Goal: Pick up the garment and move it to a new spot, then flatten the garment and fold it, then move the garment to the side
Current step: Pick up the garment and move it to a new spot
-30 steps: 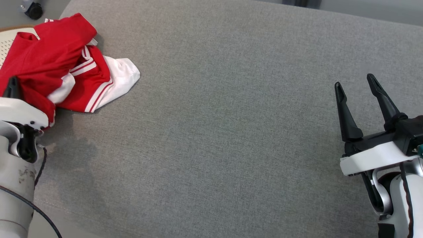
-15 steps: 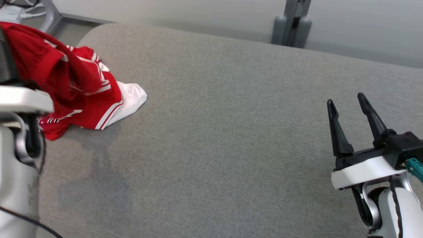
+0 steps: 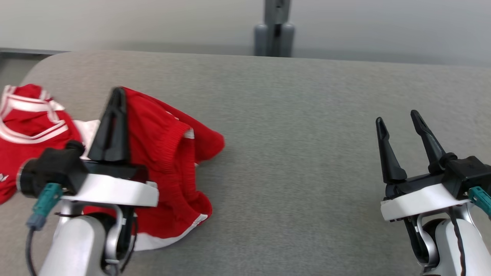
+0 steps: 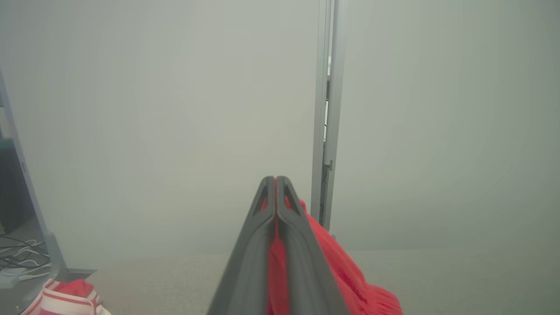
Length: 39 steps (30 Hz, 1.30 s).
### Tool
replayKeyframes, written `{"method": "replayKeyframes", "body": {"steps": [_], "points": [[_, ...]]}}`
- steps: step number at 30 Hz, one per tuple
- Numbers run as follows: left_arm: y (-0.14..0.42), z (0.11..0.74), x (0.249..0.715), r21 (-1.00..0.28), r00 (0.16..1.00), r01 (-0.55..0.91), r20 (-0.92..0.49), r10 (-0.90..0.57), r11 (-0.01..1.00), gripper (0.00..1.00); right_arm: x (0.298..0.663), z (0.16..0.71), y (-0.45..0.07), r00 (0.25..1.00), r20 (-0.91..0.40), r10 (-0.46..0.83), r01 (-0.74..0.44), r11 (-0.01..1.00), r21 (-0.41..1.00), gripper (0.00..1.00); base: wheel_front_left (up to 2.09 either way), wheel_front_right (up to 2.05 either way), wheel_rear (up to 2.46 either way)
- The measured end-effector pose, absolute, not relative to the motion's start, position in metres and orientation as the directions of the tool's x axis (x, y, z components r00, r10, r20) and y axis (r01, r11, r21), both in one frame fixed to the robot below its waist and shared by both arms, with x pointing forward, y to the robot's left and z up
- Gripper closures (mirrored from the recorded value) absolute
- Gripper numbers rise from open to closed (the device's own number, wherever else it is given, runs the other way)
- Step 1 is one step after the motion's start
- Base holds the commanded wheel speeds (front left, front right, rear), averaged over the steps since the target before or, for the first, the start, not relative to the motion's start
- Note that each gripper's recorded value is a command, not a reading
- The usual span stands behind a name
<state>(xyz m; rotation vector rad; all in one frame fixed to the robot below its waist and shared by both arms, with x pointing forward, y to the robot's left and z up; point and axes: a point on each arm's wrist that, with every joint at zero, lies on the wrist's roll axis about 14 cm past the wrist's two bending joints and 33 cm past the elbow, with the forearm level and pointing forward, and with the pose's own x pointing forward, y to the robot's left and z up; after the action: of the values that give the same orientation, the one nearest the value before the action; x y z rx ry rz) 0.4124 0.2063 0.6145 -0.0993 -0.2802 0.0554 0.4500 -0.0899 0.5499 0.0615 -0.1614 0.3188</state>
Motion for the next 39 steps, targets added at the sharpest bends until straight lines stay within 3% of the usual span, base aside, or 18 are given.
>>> {"method": "replayKeyframes", "body": {"steps": [8, 12, 17, 23, 31, 32, 39], "points": [[0.102, 0.572, 0.447, -0.144, 0.966, 0.24, 0.13, -0.222, 0.96, 1.0, 0.44, 0.542, -0.145, 0.974, 0.157, 0.166, -0.175, 0.983, 0.048, 0.0, 0.0, 0.0, 0.0], [0.019, 0.568, 0.461, -0.168, 0.887, 0.461, 0.121, -0.446, 0.871, 1.0, 0.429, 0.537, -0.182, 0.987, 0.148, 0.066, -0.076, 0.995, 0.063, 0.0, 0.0, 0.0, 0.0], [-0.052, 0.562, 0.467, -0.176, 0.784, 0.62, 0.109, -0.611, 0.765, 1.0, 0.413, 0.528, -0.219, 0.991, 0.126, -0.038, 0.029, 0.997, 0.075, 0.0, 0.0, 0.0, 0.0], [-0.112, 0.546, 0.472, -0.221, 0.681, 0.724, 0.081, -0.728, 0.653, 1.0, 0.4, 0.512, -0.248, 0.989, 0.082, -0.123, 0.117, 0.99, 0.076, 0.0, 0.0, 0.0, 0.0], [-0.143, 0.51, 0.489, -0.317, 0.644, 0.73, 0.02, -0.765, 0.606, 1.0, 0.396, 0.495, -0.261, 0.986, 0.032, -0.166, 0.163, 0.984, 0.074, 0.0, 0.0, 0.0, 0.0], [-0.142, 0.506, 0.494, -0.322, 0.655, 0.718, 0.017, -0.755, 0.617, 0.0, 0.398, 0.495, -0.259, 0.987, 0.032, -0.158, 0.156, 0.985, 0.076, 0.0, 0.0, 0.0, 0.0], [-0.126, 0.511, 0.498, -0.32, 0.694, 0.692, 0.049, -0.718, 0.647, 0.0, 0.404, 0.498, -0.249, 0.991, 0.047, -0.129, 0.124, 0.988, 0.094, 0.0, 0.0, 0.0, 0.0]]}}
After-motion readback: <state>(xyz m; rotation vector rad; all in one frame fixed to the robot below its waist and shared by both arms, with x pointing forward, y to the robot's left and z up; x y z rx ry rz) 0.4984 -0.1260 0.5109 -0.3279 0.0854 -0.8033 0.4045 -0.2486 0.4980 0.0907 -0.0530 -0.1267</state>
